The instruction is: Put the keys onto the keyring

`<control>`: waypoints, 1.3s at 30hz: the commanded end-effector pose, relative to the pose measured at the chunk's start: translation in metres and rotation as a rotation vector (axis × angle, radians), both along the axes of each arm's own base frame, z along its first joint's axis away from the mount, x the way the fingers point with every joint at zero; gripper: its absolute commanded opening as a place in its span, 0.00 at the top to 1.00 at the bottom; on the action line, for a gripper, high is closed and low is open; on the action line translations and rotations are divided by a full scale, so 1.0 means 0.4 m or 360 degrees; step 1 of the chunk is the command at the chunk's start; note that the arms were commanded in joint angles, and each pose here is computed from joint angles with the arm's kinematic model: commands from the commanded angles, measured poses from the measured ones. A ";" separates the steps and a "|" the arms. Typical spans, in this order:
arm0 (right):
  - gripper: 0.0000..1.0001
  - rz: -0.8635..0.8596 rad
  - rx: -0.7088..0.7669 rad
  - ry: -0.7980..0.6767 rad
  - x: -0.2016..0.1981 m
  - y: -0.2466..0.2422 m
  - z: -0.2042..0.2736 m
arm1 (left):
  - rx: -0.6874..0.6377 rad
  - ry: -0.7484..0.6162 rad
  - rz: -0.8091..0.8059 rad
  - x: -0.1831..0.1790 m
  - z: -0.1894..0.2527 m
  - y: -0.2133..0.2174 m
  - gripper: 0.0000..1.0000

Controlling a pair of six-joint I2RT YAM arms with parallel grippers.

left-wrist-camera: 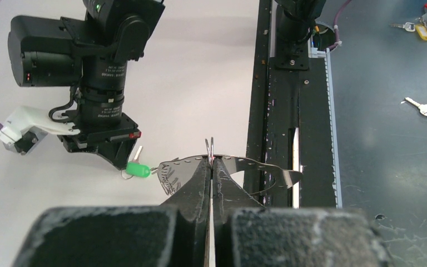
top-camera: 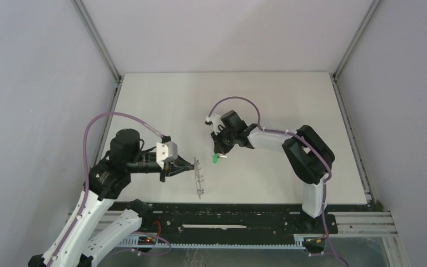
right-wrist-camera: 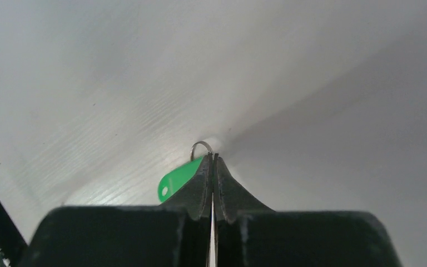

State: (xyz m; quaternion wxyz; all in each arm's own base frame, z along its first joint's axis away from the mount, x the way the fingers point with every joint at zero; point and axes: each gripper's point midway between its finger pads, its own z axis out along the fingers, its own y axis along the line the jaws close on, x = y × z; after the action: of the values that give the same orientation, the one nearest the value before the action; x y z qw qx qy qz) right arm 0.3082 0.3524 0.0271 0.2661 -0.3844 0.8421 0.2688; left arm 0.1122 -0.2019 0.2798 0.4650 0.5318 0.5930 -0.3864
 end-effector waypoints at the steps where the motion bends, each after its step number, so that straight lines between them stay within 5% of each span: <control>1: 1.00 0.0001 0.0209 -0.0063 0.008 0.005 0.114 | -0.0086 -0.0129 0.0021 0.007 0.078 -0.001 1.00; 11: 1.00 -0.0106 0.0502 -0.0077 -0.034 -0.054 0.239 | -0.0092 -0.0145 0.0022 0.006 0.086 0.000 1.00; 17: 1.00 -0.0234 0.0447 -0.0129 -0.094 -0.108 0.217 | -0.0096 -0.0164 0.0022 0.005 0.092 0.001 1.00; 27: 1.00 0.0021 0.0477 0.0073 -0.224 -0.052 0.170 | -0.0113 -0.0169 0.0017 -0.001 0.104 0.002 1.00; 39: 1.00 -0.0033 0.0192 0.0215 -0.258 -0.099 0.044 | -0.0135 -0.0160 0.0018 -0.001 0.111 -0.001 1.00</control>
State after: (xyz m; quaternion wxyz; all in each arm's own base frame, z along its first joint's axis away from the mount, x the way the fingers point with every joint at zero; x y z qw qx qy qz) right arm 0.2068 0.3134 0.0481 0.2360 -0.3327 0.8413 0.3547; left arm 0.1115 -0.2011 0.2919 0.4804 0.5281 0.5857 -0.3838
